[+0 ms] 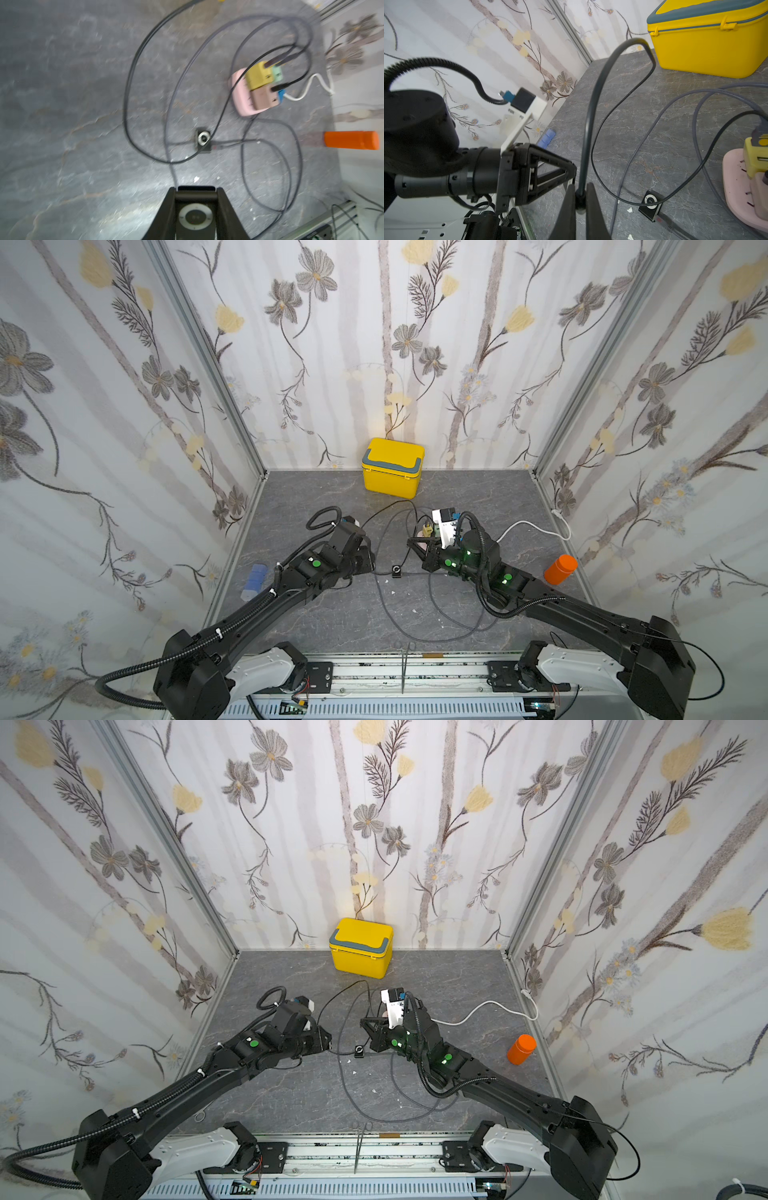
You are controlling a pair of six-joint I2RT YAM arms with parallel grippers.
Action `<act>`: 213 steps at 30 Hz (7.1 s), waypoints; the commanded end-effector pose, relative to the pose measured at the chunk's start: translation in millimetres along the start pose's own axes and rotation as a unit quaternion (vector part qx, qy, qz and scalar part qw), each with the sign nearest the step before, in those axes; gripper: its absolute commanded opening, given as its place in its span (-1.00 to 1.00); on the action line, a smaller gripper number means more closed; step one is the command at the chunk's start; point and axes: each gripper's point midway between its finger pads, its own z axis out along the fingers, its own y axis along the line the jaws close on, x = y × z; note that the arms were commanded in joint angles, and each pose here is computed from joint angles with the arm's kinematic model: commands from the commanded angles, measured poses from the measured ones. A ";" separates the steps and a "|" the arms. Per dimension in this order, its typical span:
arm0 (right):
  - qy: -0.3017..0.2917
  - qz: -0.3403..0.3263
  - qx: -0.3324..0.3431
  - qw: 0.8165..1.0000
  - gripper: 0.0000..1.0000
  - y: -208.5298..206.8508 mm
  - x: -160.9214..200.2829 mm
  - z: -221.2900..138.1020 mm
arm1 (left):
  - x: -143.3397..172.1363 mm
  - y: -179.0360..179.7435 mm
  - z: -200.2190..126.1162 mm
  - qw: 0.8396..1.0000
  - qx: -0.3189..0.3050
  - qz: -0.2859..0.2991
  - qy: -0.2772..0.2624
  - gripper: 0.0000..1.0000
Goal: Charge mp3
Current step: Place the MP3 player at the center of the board, then adjust the charging cable, then pick up the MP3 player from the center of the board.
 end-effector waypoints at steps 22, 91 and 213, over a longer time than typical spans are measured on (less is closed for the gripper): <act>0.048 0.021 -0.121 0.991 -1.00 30.5 -3.9 8.3 | 69.2 85.4 58.9 0.987 -0.142 -0.027 0.071 -0.22; 0.167 0.065 -0.188 0.966 -0.95 54.5 29.2 0.2 | -28.3 -129.7 -88.4 0.828 0.141 0.448 -0.306 -0.76; 0.054 -0.040 0.095 0.993 -1.00 -95.5 32.6 -6.0 | 113.7 74.7 77.9 0.955 -0.197 -0.100 0.198 -0.08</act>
